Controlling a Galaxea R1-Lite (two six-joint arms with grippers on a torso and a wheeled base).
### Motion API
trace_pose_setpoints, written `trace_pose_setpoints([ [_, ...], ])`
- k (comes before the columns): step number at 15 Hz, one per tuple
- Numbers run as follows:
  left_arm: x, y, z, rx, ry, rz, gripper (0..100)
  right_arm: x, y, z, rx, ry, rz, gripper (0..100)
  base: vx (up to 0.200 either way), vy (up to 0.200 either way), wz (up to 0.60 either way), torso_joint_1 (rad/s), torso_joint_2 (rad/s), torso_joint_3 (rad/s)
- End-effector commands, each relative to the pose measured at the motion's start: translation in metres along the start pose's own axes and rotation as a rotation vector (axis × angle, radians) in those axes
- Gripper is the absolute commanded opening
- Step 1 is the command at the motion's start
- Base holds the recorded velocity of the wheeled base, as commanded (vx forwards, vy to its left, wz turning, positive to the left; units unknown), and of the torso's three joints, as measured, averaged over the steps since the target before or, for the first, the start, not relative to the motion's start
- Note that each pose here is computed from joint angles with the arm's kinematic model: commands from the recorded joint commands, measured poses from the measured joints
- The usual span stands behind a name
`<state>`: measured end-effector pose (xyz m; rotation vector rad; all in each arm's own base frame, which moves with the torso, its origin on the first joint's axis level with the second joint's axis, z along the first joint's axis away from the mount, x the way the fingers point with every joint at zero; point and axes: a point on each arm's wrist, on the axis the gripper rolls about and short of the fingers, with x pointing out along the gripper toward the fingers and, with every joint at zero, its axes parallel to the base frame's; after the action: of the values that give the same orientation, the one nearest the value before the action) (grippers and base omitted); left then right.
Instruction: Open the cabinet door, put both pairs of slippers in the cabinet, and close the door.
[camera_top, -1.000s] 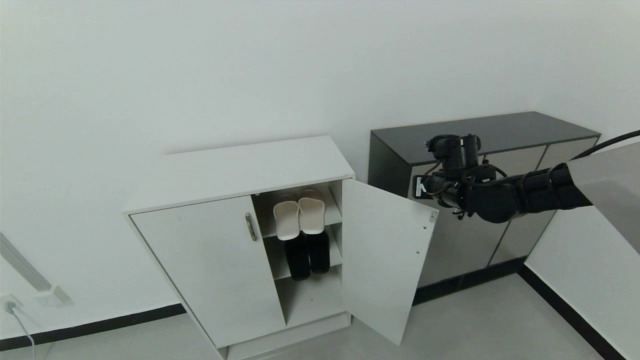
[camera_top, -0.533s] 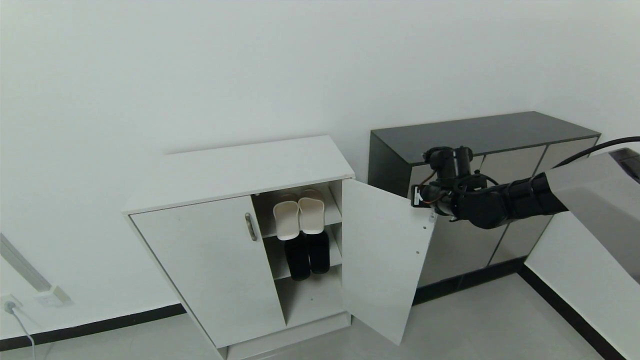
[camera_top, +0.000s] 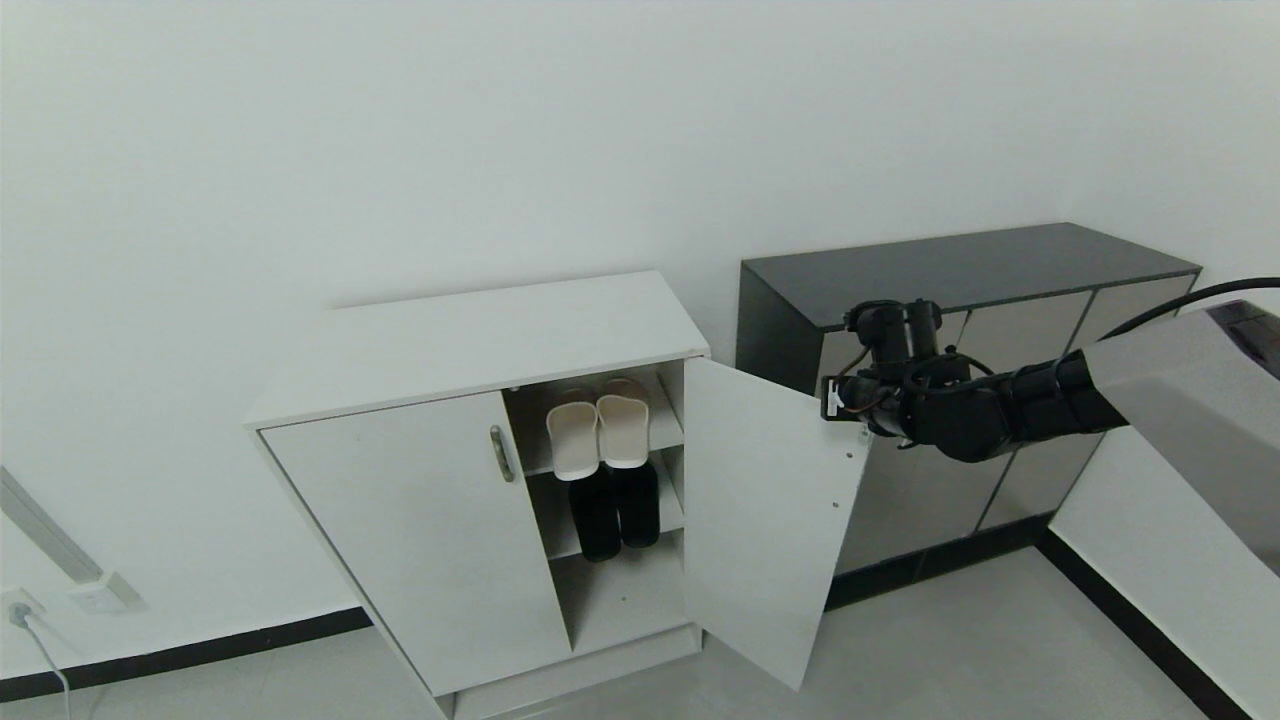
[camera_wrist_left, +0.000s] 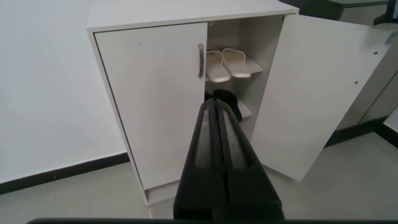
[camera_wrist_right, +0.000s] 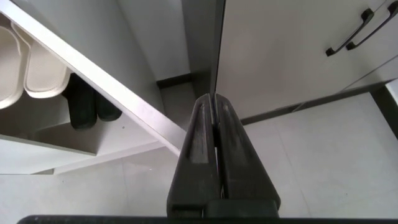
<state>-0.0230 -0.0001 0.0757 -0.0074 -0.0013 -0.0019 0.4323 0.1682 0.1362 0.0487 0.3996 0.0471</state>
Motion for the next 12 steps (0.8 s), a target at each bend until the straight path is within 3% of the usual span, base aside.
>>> trace_pose_setpoints([
  [1,0.0,0.0,0.0,0.0,0.001,0.0,0,0.0,0.0,0.0,-0.001,0.001,0.001,0,0.0,0.0,0.0,0.0,0.0,0.0],
  [9,0.0,0.0,0.0,0.001,0.001,-0.001,0,-0.016,0.012,-0.013,-0.027,0.042,0.03,0,0.0,0.0,0.0,0.0,0.0,0.0],
  [12,0.0,0.0,0.0,0.001,0.001,0.0,0,-0.053,0.047,-0.022,-0.063,0.058,0.122,0,0.0,0.0,0.0,0.0,0.0,0.0],
])
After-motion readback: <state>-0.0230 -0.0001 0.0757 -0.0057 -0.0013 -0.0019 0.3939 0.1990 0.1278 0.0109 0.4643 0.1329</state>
